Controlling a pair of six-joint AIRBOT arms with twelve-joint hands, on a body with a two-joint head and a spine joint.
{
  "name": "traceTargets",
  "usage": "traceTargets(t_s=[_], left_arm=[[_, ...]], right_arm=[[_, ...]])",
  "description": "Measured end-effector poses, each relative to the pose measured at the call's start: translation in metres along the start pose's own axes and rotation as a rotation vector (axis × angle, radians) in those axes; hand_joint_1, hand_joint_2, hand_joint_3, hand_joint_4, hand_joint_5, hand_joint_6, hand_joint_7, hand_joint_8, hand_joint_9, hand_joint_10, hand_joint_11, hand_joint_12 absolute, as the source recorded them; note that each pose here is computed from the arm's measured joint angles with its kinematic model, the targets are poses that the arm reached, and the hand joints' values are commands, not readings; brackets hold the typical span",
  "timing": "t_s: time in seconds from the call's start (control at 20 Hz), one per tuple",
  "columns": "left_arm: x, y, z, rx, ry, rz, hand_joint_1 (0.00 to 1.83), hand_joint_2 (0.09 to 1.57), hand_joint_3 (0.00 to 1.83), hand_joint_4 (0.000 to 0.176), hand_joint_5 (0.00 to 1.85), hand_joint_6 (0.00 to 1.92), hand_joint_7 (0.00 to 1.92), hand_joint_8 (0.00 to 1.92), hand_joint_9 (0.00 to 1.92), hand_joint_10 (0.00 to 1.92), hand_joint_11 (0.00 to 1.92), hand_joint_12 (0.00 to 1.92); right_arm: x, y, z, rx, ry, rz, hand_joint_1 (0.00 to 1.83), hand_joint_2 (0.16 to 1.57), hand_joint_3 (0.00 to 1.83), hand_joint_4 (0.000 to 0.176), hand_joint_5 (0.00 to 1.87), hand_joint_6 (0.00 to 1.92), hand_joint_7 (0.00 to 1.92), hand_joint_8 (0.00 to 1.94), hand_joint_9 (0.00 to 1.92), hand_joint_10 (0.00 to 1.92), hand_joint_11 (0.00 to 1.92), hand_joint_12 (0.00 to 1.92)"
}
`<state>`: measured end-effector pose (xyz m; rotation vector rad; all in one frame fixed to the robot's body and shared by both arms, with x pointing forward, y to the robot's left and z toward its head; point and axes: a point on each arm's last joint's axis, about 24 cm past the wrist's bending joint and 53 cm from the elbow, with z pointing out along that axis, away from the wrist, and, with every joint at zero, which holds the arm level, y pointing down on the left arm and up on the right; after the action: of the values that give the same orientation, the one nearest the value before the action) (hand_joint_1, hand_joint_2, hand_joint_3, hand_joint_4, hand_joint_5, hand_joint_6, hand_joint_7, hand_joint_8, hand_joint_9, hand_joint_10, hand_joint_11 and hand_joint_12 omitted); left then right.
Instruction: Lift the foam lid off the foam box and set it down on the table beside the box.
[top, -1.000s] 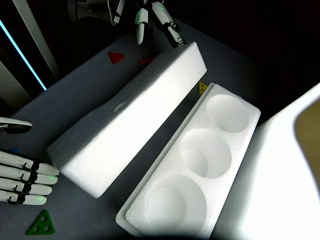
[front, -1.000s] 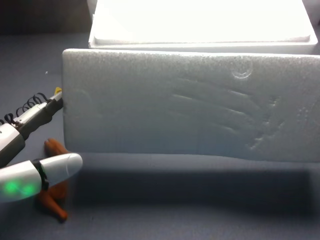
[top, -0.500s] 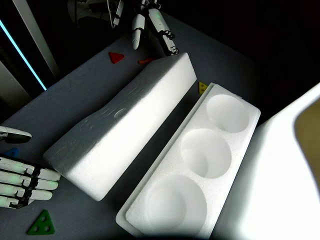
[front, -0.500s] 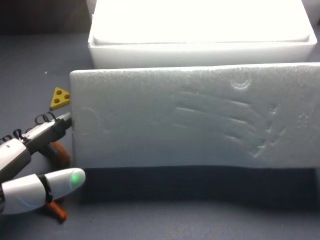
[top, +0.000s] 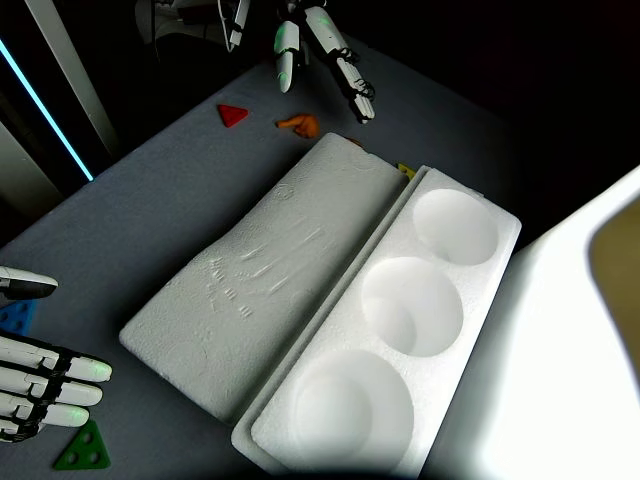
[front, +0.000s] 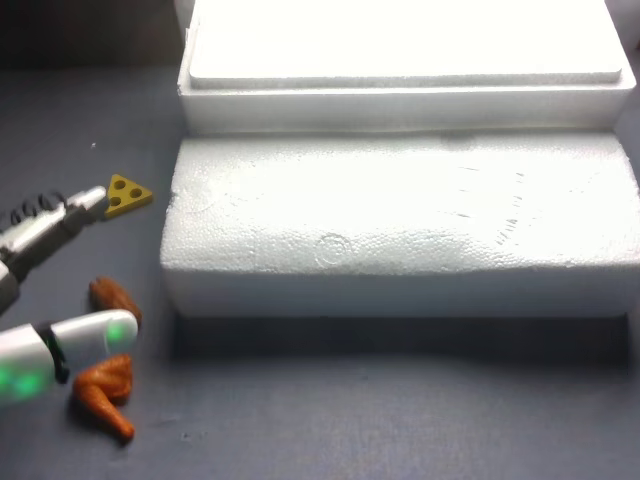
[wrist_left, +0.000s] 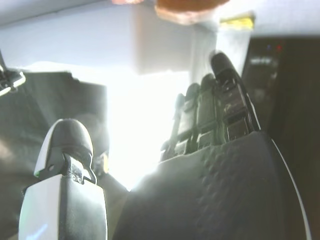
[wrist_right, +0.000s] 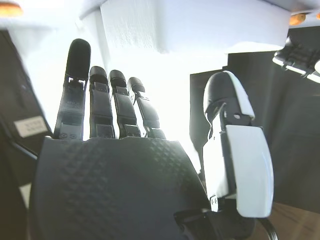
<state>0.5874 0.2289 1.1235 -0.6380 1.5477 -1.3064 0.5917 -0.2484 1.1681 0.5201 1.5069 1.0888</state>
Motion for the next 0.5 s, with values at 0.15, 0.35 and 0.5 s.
traceTargets(t_s=[0.15,0.35,0.5], left_arm=[[-0.011,-0.030,0.009,0.090,-0.016,0.058,0.31,1.13,0.00,0.037,0.00,0.00,0.00,0.00,0.00,0.00,0.00,0.00],[-0.020,-0.067,0.032,0.213,-0.020,0.110,0.37,1.17,0.01,0.046,0.00,0.00,0.00,0.00,0.00,0.00,0.00,0.00],[-0.016,-0.092,0.051,0.293,0.009,0.146,0.43,1.18,0.01,0.045,0.01,0.00,0.00,0.00,0.00,0.00,0.00,0.00]], right_arm=[[-0.011,0.024,0.005,-0.076,-0.023,-0.047,0.31,1.22,0.00,0.021,0.00,0.00,0.00,0.00,0.00,0.00,0.00,0.01],[-0.008,0.059,0.015,-0.194,-0.014,-0.080,0.34,1.25,0.02,0.023,0.00,0.00,0.00,0.00,0.00,0.00,0.00,0.00],[-0.014,0.075,0.027,-0.251,-0.031,-0.104,0.34,1.30,0.03,0.000,0.00,0.00,0.00,0.00,0.00,0.00,0.00,0.00]])
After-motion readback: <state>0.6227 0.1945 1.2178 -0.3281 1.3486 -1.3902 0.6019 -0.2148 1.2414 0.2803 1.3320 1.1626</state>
